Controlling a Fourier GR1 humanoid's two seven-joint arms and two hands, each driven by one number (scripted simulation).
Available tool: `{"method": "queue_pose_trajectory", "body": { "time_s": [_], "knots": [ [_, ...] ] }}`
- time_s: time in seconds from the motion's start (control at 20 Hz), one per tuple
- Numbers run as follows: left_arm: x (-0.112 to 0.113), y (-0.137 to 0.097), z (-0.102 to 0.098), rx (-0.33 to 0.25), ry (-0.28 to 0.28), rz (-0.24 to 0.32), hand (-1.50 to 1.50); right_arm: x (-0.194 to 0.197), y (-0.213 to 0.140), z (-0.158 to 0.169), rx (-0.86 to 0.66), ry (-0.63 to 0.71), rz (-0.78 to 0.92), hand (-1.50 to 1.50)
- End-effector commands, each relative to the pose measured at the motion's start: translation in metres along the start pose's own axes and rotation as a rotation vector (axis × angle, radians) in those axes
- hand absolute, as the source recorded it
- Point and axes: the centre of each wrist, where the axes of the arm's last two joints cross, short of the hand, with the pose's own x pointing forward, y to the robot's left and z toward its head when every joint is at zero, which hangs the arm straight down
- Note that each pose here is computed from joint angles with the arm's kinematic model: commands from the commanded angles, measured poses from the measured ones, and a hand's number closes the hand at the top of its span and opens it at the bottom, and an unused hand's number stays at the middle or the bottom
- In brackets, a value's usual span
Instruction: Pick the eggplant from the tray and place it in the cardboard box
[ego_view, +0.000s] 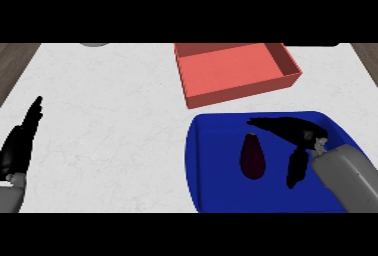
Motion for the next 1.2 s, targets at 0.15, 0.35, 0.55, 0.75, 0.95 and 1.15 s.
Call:
{"method": "queue_pose_trajectory", "body": {
  "time_s": [0.15, 0.35, 0.55, 0.75, 0.95, 1.15],
  "knots": [
    [0.006, 0.003, 0.000, -0.003, -0.010, 0.009, 0.00, 0.018, 0.014, -0.013, 0.029, -0.004, 0.002, -1.50],
    [0.007, 0.010, 0.020, 0.000, -0.001, -0.002, 0.00, 0.012, 0.017, -0.013, 0.028, -0.049, -0.033, -1.50],
    [-0.004, -0.003, 0.009, 0.029, 0.004, 0.001, 0.00, 0.027, 0.029, -0.019, 0.041, -0.116, -0.046, -1.50],
    [-0.002, -0.009, -0.007, -0.014, 0.008, 0.006, 0.00, 0.040, 0.033, -0.014, 0.006, -0.140, -0.056, -1.50],
    [0.004, -0.007, 0.003, 0.014, 0.000, -0.013, 0.00, 0.053, 0.027, 0.000, 0.066, -0.112, -0.021, -1.50],
    [-0.012, -0.007, 0.007, 0.010, 0.007, 0.008, 0.00, 0.044, 0.029, -0.024, 0.102, -0.012, 0.043, -1.50]
  ]
}}
